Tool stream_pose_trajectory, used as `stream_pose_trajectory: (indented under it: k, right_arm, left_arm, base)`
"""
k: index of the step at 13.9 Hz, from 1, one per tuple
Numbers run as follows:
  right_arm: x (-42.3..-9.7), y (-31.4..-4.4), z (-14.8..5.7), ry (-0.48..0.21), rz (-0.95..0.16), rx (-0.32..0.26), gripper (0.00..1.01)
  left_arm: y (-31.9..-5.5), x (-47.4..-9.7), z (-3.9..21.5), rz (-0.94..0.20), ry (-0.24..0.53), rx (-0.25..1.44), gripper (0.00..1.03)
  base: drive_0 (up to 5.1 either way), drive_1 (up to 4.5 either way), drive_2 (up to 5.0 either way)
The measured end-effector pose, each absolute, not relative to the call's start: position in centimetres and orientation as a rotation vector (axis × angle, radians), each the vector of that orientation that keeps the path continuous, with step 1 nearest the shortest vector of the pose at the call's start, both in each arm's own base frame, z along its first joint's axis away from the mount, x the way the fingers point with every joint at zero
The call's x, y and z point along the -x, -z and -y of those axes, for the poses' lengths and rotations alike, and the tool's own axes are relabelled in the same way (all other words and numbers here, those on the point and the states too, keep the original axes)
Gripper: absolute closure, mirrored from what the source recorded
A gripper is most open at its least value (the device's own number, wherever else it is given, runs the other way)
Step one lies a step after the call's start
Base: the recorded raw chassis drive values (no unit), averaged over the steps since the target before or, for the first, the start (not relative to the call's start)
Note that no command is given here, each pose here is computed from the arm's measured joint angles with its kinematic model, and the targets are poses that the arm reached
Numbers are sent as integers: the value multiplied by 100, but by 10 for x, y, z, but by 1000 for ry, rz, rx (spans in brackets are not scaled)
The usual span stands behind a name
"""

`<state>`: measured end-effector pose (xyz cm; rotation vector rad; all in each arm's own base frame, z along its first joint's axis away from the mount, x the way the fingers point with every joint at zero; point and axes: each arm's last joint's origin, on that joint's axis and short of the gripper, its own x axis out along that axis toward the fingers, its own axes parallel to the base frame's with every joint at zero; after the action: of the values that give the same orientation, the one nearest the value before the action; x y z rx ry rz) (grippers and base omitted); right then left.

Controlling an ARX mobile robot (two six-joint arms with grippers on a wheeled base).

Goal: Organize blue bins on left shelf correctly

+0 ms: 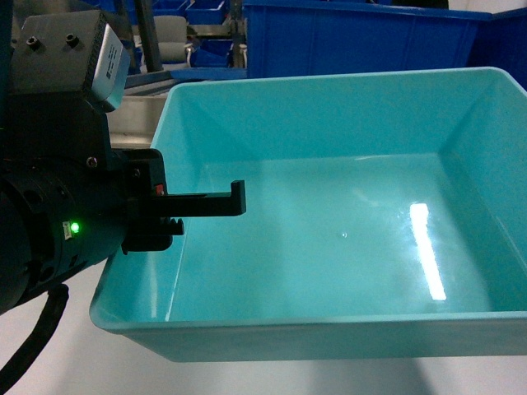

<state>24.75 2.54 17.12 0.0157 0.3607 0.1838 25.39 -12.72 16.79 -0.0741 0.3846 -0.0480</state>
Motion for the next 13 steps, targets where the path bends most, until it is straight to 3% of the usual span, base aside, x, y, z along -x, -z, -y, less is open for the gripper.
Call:
stream_pose_trajectory:
  k: [13]
  right_arm:
    - [-247, -171, -25, -184, -361, -16, 99]
  left_arm:
    - [-168, -254, 127, -384, 47, 74, 101]
  base:
    - [-476, 265, 265]
